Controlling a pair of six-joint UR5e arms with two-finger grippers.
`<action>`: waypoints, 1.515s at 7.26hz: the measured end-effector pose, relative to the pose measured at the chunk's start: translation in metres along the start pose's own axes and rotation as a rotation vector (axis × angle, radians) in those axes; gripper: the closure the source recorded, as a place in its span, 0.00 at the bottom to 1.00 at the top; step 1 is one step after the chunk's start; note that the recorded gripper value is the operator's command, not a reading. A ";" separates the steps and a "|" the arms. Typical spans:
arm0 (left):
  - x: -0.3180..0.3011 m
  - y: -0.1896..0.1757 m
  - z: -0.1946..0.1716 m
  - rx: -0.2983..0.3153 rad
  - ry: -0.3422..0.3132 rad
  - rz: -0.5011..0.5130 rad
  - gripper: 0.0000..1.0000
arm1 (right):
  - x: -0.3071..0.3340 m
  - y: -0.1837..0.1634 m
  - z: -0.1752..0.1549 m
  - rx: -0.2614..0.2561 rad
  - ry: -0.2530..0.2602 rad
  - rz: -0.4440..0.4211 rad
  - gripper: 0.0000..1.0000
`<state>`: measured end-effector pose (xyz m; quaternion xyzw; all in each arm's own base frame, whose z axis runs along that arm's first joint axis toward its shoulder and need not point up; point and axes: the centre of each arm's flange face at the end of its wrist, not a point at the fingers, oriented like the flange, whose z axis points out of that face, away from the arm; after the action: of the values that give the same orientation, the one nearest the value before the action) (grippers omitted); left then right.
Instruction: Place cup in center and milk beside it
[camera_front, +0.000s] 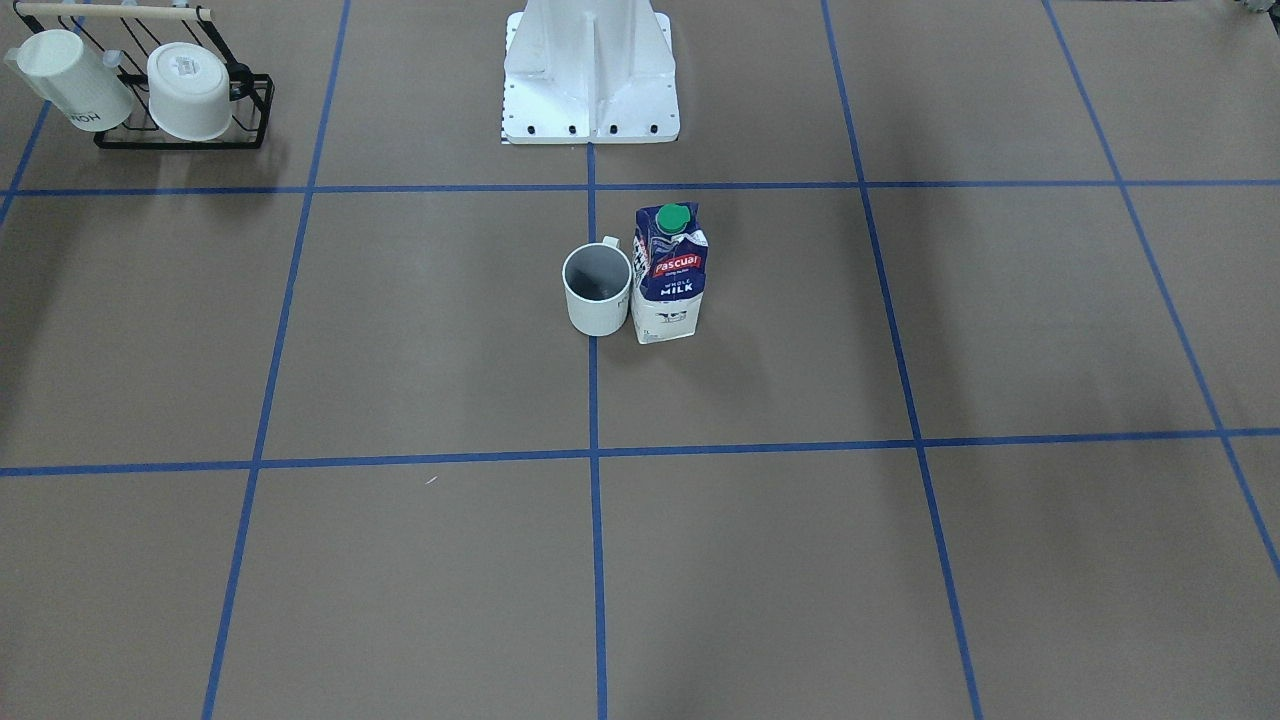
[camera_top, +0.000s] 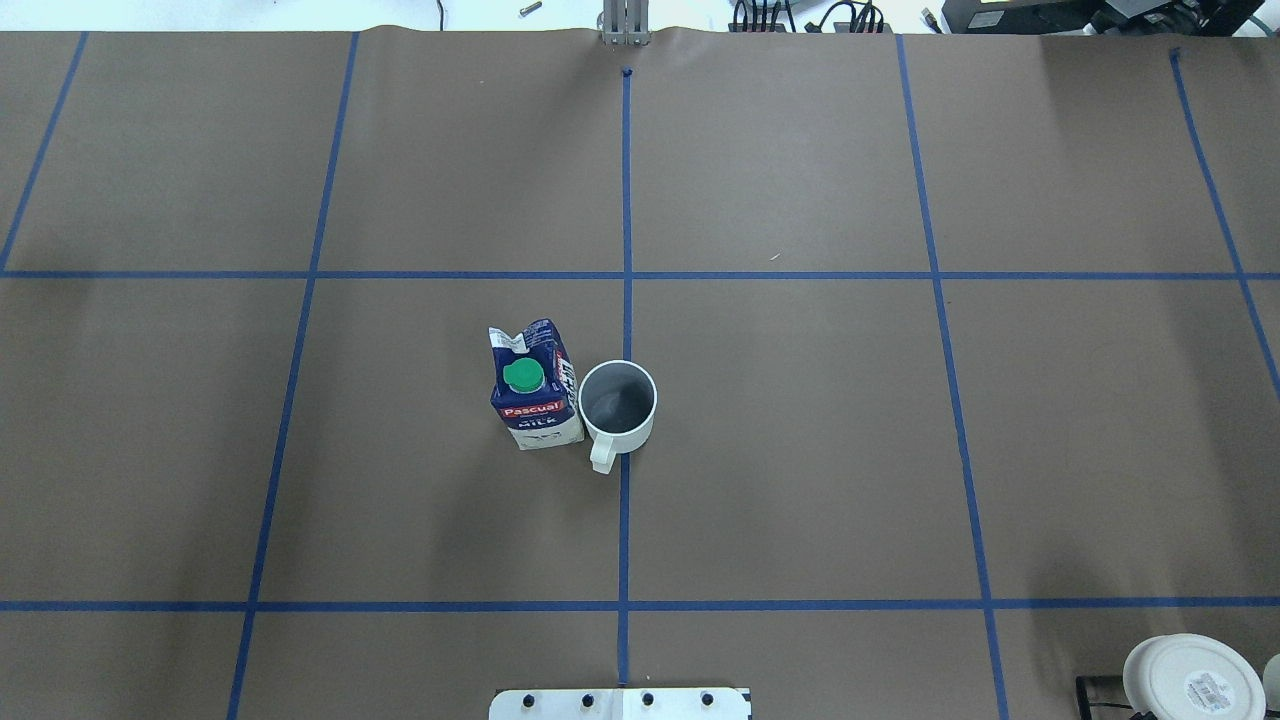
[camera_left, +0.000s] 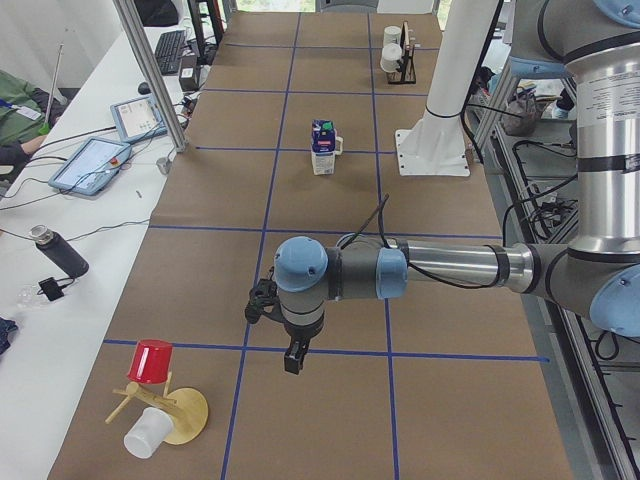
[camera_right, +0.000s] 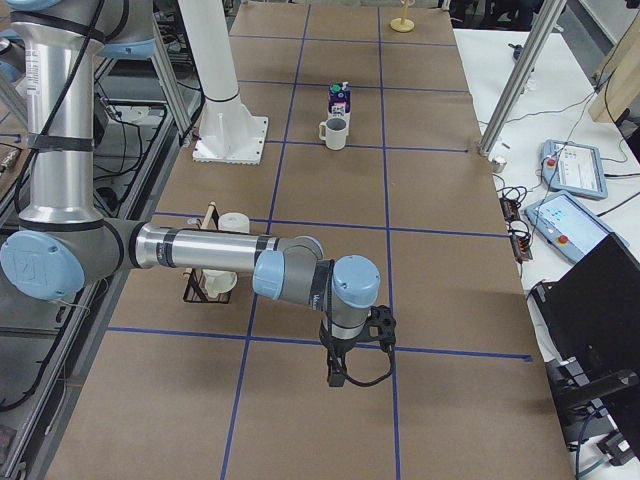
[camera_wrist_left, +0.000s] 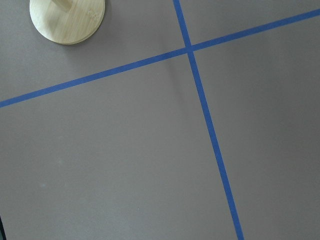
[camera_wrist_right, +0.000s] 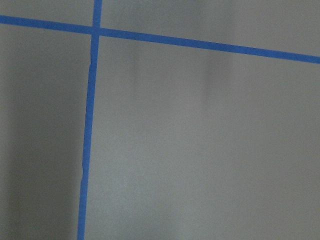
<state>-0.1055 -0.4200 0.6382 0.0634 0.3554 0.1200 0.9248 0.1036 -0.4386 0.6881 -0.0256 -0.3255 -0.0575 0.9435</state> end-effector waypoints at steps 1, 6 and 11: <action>0.000 0.000 0.000 0.001 0.000 0.000 0.01 | 0.000 0.001 0.001 -0.001 -0.005 0.001 0.00; 0.001 0.000 -0.001 0.002 0.002 0.000 0.01 | -0.003 0.006 0.004 0.003 -0.046 0.006 0.00; 0.000 0.000 0.000 0.001 0.002 0.000 0.01 | -0.003 0.006 0.004 0.004 -0.047 0.013 0.00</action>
<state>-0.1053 -0.4200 0.6379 0.0638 0.3566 0.1200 0.9243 0.0995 -0.4326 0.6890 -0.0271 -0.3474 -0.0501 0.9360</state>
